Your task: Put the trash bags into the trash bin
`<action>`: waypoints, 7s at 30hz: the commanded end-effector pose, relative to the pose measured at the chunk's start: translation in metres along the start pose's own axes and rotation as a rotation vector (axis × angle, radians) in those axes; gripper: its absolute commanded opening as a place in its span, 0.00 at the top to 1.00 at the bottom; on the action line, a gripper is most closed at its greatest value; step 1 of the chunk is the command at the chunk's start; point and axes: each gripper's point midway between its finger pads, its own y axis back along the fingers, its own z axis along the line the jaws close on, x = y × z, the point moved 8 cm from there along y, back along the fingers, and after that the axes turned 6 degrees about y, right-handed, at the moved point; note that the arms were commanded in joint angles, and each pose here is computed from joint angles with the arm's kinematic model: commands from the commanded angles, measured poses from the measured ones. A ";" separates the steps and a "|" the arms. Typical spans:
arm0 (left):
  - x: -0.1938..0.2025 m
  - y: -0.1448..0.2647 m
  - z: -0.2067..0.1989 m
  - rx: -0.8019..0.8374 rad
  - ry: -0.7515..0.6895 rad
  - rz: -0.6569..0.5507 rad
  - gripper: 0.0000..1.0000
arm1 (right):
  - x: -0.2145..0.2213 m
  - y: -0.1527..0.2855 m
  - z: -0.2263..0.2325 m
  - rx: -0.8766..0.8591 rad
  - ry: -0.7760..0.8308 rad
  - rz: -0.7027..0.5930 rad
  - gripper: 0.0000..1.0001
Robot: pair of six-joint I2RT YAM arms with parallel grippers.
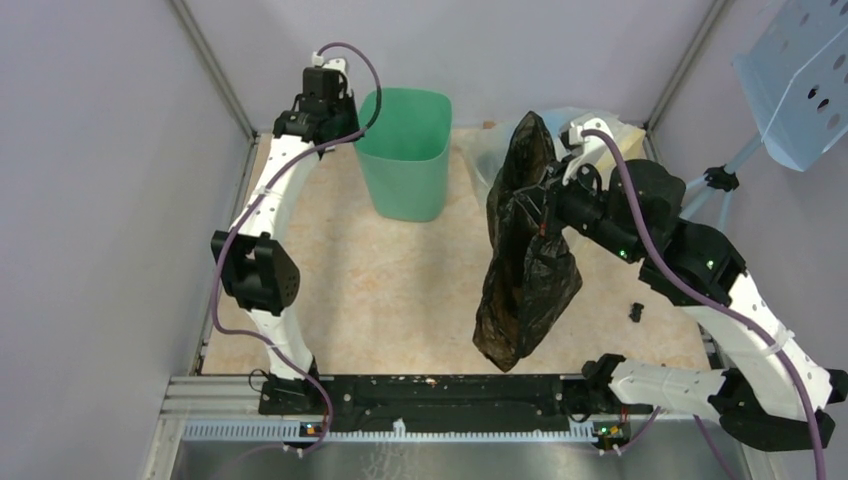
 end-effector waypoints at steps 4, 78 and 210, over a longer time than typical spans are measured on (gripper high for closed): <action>-0.006 0.027 -0.012 0.056 -0.053 0.030 1.00 | -0.062 0.037 -0.006 0.009 0.009 -0.199 1.00; 0.108 0.340 -0.064 1.279 0.030 -0.171 0.01 | -0.160 -0.081 0.073 -0.482 -0.262 -0.584 1.00; 0.117 0.275 -0.039 0.488 0.088 -0.051 1.00 | 0.048 -0.063 0.037 0.137 0.068 0.372 1.00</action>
